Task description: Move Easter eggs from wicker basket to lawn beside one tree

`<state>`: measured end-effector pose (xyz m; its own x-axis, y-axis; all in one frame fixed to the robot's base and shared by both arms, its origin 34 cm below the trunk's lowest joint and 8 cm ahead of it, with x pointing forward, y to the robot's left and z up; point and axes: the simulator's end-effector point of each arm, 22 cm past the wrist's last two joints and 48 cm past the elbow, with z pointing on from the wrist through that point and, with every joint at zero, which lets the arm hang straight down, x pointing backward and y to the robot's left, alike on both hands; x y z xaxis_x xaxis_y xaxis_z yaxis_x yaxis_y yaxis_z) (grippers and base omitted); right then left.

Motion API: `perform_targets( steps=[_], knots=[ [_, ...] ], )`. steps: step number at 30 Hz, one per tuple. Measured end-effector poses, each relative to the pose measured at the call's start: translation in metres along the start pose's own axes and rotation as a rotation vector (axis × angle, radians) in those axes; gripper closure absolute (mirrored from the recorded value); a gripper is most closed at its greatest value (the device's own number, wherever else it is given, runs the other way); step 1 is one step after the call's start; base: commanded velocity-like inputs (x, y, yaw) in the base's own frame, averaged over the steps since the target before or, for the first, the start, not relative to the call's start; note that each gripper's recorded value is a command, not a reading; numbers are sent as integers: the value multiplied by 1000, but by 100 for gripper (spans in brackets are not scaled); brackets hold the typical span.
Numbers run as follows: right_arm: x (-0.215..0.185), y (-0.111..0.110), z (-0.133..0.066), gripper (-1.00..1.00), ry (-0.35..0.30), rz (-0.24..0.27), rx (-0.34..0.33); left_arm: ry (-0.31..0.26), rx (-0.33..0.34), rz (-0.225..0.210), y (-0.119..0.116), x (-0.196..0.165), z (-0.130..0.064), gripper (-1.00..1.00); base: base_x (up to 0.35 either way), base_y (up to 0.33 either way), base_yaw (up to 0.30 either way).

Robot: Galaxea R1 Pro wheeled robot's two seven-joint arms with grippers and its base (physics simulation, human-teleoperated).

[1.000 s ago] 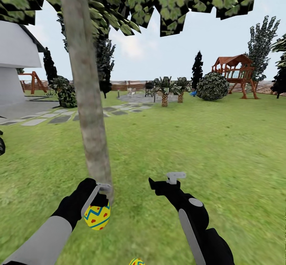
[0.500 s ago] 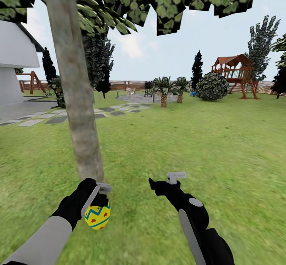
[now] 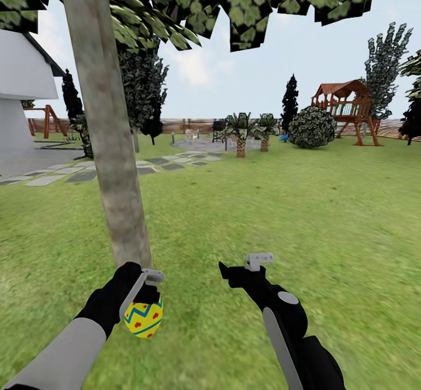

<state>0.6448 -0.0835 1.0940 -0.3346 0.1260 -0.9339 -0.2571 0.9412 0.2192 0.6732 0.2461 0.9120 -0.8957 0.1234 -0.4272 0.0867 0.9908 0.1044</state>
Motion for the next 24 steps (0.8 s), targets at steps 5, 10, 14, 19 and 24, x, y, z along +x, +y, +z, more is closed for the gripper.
perform_targets(
  steps=[5,10,14,19,24],
  knots=[
    [4,0,3,-100,0,-1,-3,5,-1,0,0,3,6,100,0,0,0],
    [9,-2,5,-100,0,-1,-1,18,-1,-1,-1,8,15,100,0,0,0],
    [14,-3,8,-100,7,-1,-1,17,0,-1,-1,8,18,100,0,0,0],
    [17,-5,10,-100,0,-1,0,16,-1,-1,-1,8,23,100,0,0,0],
    [22,-5,13,-100,-2,-2,-3,16,0,-1,-2,9,29,100,0,0,0]
  ],
)
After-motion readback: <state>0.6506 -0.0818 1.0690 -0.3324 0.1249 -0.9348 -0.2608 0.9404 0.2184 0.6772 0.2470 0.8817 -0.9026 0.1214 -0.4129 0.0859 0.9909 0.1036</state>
